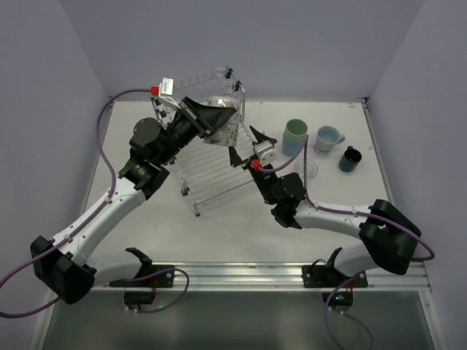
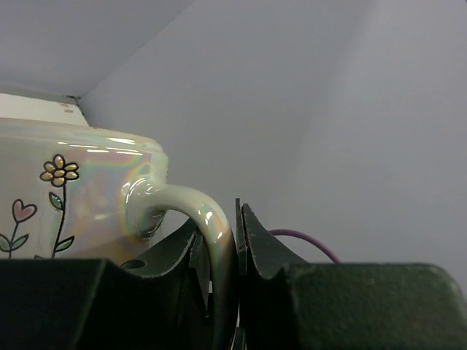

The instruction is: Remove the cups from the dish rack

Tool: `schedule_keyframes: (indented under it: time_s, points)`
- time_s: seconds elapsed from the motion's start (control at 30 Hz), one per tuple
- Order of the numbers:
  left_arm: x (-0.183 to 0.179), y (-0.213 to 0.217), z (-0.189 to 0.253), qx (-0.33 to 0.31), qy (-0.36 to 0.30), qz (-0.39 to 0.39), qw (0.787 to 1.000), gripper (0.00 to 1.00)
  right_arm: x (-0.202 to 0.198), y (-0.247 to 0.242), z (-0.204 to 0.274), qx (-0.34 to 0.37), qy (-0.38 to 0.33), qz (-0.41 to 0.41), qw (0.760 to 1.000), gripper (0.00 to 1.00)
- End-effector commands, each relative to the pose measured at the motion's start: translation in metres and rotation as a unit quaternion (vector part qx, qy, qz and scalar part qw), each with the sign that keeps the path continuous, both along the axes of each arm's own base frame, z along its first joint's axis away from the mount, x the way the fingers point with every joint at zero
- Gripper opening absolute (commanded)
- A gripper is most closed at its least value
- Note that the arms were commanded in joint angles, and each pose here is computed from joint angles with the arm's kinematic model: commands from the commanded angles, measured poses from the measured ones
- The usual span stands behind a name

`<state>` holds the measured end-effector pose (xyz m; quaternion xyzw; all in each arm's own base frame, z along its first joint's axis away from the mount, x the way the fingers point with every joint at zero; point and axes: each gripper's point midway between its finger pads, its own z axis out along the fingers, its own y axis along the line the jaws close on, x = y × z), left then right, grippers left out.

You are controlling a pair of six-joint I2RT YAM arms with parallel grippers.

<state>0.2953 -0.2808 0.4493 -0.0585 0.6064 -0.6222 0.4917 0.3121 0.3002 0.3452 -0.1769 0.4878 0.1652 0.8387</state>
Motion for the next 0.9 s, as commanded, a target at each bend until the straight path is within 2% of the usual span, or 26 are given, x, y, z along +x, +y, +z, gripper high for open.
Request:
schedule_keyframes:
  time_s: [0.0,0.03,0.1,0.17,0.2,0.27,0.37,0.4,0.43,0.5,0.53,0.7,0.73,0.8,0.83,0.87]
  points:
    - [-0.028,0.008,0.052,-0.071,-0.057,-0.025,0.995,0.0,-0.004,-0.032,0.037,0.084,-0.069,-0.081,0.991,0.72]
    - [-0.027,0.006,0.049,-0.072,-0.047,-0.028,0.996,0.0,-0.006,-0.036,0.039,0.072,-0.089,-0.105,0.988,0.65]
    - [-0.025,0.002,0.041,-0.069,-0.028,-0.033,0.997,0.0,-0.008,-0.032,0.046,0.077,-0.098,-0.12,0.985,0.61]
    - [-0.025,0.001,0.037,-0.069,-0.017,-0.038,0.997,0.0,-0.008,-0.03,0.048,0.094,-0.092,-0.111,0.985,0.52]
    - [-0.025,0.001,0.036,-0.069,-0.016,-0.038,0.997,0.0,-0.008,-0.03,0.048,0.099,-0.09,-0.109,0.985,0.52]
    - [-0.026,0.0,0.033,-0.069,-0.012,-0.039,0.997,0.0,-0.012,-0.027,0.052,0.109,-0.09,-0.1,0.985,0.41]
    - [-0.028,0.002,0.031,-0.07,-0.008,-0.041,0.997,0.0,-0.02,-0.027,0.063,0.116,-0.097,-0.098,0.984,0.34]
    - [-0.029,0.002,0.031,-0.07,-0.009,-0.042,0.997,0.0,-0.023,-0.029,0.067,0.117,-0.102,-0.096,0.983,0.28]
    - [-0.029,0.002,0.03,-0.072,-0.007,-0.044,0.996,0.0,-0.029,-0.031,0.074,0.123,-0.107,-0.093,0.982,0.15]
    - [-0.03,0.0,0.025,-0.071,-0.002,-0.049,0.996,0.0,-0.036,-0.036,0.081,0.127,-0.113,-0.093,0.981,0.08]
    - [-0.03,0.0,0.024,-0.069,0.0,-0.05,0.996,0.0,-0.04,-0.037,0.084,0.129,-0.115,-0.089,0.981,0.0]
    - [-0.027,0.003,0.029,-0.047,-0.02,-0.029,0.998,0.0,-0.053,-0.044,0.09,0.12,-0.098,-0.066,0.986,0.0]
    - [-0.026,0.003,0.029,-0.04,-0.023,-0.028,0.999,0.0,-0.051,-0.038,0.077,0.092,-0.08,-0.056,0.991,0.0]
    - [-0.023,0.006,0.031,-0.025,-0.034,-0.011,0.999,0.09,-0.058,-0.043,0.082,0.105,-0.065,-0.033,0.992,0.0]
    - [-0.023,0.007,0.033,-0.021,-0.037,-0.007,0.999,0.14,-0.056,-0.036,0.068,0.072,-0.042,-0.024,0.996,0.0]
    - [-0.02,0.009,0.033,-0.016,-0.039,0.001,0.999,0.27,-0.06,-0.032,0.065,0.072,-0.028,-0.003,0.997,0.0]
